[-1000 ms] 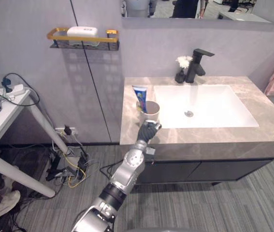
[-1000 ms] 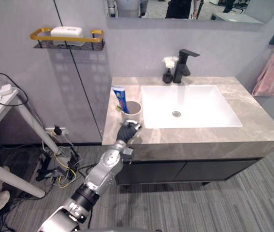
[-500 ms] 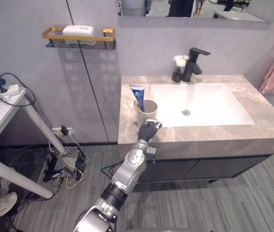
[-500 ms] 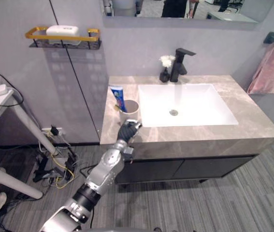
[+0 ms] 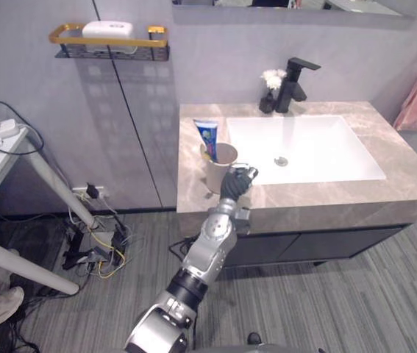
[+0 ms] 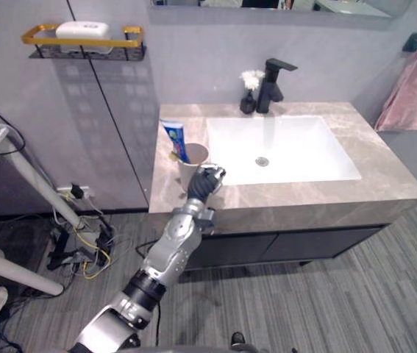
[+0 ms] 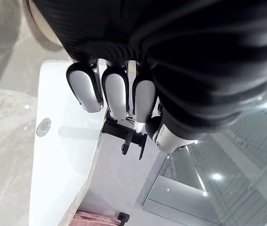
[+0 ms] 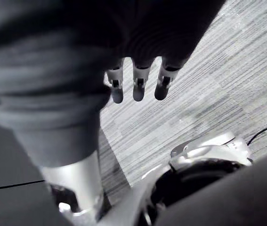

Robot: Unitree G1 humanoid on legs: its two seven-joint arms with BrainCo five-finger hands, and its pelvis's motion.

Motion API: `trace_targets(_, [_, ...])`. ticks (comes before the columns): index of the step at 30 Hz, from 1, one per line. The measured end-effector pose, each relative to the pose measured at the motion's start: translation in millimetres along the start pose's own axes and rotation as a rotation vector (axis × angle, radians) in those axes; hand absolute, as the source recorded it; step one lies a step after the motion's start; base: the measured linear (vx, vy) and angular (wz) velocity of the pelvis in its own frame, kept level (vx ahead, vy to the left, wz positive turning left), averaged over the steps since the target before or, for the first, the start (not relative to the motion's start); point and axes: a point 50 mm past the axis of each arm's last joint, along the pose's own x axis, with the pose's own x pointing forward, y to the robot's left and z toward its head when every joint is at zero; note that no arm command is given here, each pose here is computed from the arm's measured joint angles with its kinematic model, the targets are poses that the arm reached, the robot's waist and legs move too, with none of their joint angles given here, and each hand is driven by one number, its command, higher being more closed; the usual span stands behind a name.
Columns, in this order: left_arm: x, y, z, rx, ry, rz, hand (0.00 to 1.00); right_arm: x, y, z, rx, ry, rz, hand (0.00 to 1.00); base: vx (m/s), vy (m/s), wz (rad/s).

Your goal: Organize washtable

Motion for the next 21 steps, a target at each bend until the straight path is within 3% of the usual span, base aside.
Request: trace_targets(21, [-6.7, 4.9, 0.5, -0.002, -0.015, -0.015, 1.00, -1.2, 1.5, 3.0, 0.026, -0.016, 0.003, 0.00, 0.00, -0.001, 0.00])
